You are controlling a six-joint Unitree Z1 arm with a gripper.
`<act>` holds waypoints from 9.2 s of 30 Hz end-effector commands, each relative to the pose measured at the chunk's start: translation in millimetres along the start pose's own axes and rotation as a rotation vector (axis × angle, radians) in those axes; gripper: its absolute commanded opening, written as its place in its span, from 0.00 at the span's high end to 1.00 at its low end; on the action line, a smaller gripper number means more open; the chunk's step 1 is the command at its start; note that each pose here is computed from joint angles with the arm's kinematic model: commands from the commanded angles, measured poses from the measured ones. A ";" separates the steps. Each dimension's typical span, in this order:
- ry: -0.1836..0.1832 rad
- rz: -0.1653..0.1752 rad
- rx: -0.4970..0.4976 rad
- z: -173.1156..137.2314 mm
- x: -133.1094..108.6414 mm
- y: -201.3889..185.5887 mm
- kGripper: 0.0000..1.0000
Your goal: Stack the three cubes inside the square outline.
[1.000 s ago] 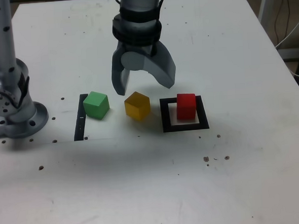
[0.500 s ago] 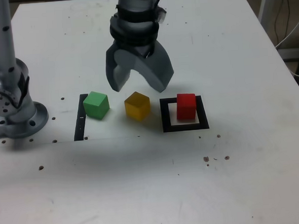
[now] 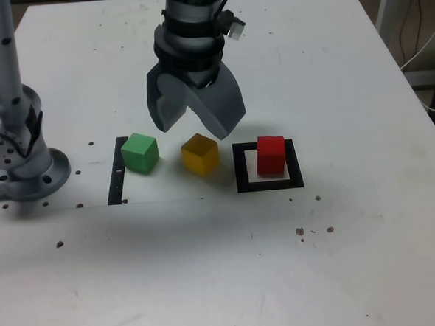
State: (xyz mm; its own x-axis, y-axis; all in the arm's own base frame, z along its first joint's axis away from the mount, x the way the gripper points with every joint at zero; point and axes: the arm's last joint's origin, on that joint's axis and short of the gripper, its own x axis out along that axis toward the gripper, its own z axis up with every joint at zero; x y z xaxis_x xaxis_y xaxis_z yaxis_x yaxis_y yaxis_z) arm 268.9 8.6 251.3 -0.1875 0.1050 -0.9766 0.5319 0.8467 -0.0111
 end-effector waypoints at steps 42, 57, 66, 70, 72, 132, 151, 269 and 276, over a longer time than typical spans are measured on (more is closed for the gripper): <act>0.054 -0.006 -0.036 18.1 40.9 -7.9 0.43; 0.054 0.009 -0.040 19.1 38.1 -9.4 0.65; 0.057 0.009 -0.044 18.5 37.2 -9.6 0.65; 0.067 0.006 -0.058 17.2 31.6 -9.6 0.65; 0.070 0.007 -0.066 16.7 26.8 -9.3 0.65; 0.020 -0.046 -0.363 113.0 -45.6 31.4 0.65; 0.030 -0.055 -0.372 116.4 -37.3 40.8 0.65; 0.042 -0.017 -0.152 -60.6 17.3 -43.4 0.01; 0.051 -0.024 -0.147 -59.7 21.8 -43.5 0.01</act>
State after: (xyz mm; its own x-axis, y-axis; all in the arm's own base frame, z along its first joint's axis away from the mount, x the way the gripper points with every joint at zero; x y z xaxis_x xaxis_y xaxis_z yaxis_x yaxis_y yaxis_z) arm 191.7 5.0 245.9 -0.2368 0.1086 -0.9655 0.4009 0.9161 0.0047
